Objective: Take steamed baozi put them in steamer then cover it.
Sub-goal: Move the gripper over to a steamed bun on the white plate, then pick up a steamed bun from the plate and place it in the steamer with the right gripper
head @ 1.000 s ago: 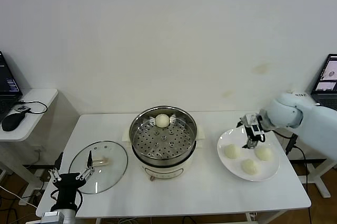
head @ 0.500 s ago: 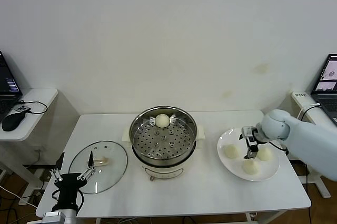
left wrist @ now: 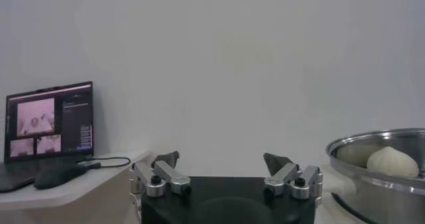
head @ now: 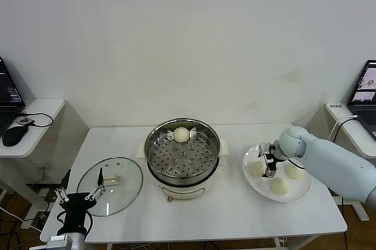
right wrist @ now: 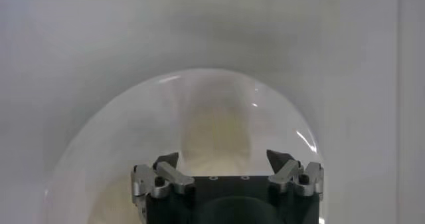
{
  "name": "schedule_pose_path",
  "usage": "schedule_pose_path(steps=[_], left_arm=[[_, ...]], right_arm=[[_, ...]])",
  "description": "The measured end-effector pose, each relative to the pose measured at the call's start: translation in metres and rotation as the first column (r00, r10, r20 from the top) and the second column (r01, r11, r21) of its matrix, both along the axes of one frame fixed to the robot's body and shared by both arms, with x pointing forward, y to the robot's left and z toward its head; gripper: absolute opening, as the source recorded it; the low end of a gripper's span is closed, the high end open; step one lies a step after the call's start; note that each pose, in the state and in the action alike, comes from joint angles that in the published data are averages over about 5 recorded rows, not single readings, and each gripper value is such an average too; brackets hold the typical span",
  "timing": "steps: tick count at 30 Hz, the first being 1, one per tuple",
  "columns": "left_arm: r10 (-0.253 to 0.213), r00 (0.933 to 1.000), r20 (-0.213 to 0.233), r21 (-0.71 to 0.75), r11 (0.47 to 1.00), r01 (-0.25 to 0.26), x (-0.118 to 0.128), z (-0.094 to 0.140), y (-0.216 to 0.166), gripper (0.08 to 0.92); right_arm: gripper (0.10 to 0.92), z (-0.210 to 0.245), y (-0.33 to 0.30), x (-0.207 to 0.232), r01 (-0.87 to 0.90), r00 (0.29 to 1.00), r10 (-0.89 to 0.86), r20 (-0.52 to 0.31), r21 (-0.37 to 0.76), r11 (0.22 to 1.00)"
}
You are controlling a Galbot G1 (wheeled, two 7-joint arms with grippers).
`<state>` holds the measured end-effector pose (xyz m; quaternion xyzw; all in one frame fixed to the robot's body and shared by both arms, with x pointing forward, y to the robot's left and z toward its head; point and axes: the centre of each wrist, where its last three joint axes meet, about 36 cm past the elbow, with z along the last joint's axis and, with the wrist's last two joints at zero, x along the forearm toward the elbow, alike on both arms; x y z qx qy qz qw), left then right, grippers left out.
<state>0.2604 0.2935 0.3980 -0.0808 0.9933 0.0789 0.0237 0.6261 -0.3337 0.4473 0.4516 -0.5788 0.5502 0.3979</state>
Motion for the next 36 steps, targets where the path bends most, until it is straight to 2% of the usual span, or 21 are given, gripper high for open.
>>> schedule_pose_path(steps=[10, 17, 27, 36], left_arm=[[0.001, 1.0000, 0.002, -0.007, 1.000, -0.001, 0.000, 0.002, -0.001, 0.823], [0.000, 1.0000, 0.004, -0.004, 1.000, 0.000, 0.000, 0.003, -0.001, 0.823], [-0.010, 0.9999, 0.006, -0.007, 1.000, 0.010, 0.003, 0.002, -0.003, 0.823], [-0.017, 0.9998, 0.009, -0.008, 1.000, 0.017, 0.005, 0.002, -0.004, 0.823]], right_arm=[[0.639, 0.002, -0.001, 0.003, -0.003, 1.000, 0.003, -0.020, -0.001, 1.000], [0.622, 0.026, -0.004, 0.007, -0.008, 0.999, 0.008, -0.034, 0.008, 1.000], [0.627, 0.122, -0.007, 0.019, -0.005, 1.000, 0.004, 0.027, 0.042, 0.999], [0.636, 0.229, 0.048, 0.026, -0.067, 0.990, 0.051, 0.132, 0.123, 0.990]])
